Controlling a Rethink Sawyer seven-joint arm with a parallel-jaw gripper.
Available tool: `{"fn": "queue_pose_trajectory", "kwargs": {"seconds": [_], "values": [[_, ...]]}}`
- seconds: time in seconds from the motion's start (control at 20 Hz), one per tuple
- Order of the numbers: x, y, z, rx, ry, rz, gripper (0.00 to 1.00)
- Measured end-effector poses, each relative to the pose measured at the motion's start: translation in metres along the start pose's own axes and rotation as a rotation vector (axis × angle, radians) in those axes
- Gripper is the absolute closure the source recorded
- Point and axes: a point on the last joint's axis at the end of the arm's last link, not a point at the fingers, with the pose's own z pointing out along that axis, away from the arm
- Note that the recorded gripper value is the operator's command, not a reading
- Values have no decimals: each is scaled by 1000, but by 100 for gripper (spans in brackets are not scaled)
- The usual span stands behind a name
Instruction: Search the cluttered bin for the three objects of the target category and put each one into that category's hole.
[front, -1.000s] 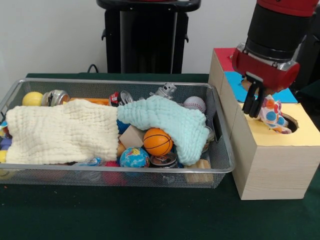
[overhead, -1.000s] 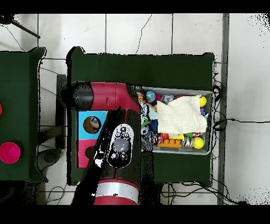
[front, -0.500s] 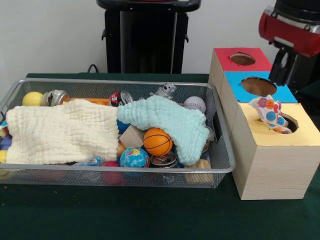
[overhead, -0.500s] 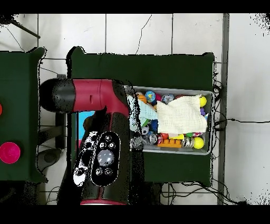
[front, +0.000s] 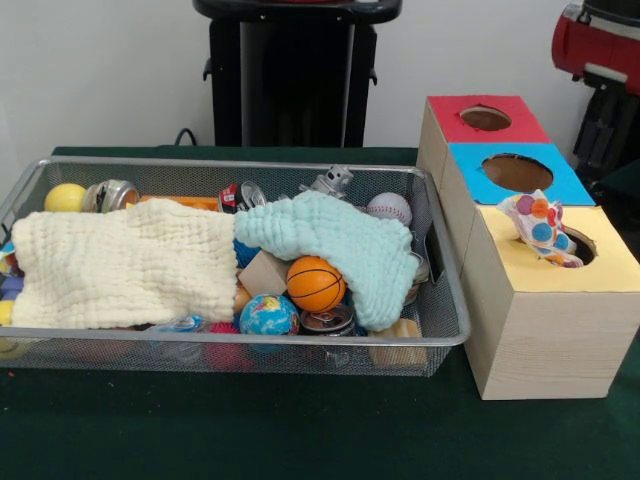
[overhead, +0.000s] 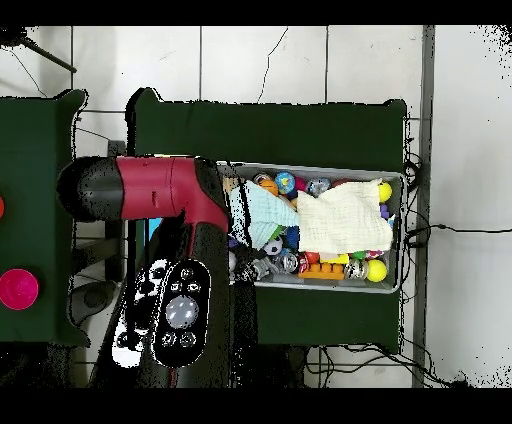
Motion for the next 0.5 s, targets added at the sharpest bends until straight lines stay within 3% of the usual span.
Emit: {"fn": "queue_pose_trajectory", "kwargs": {"seconds": [0.5], "values": [[-6, -9, 33, -38, -46, 13, 100]]}}
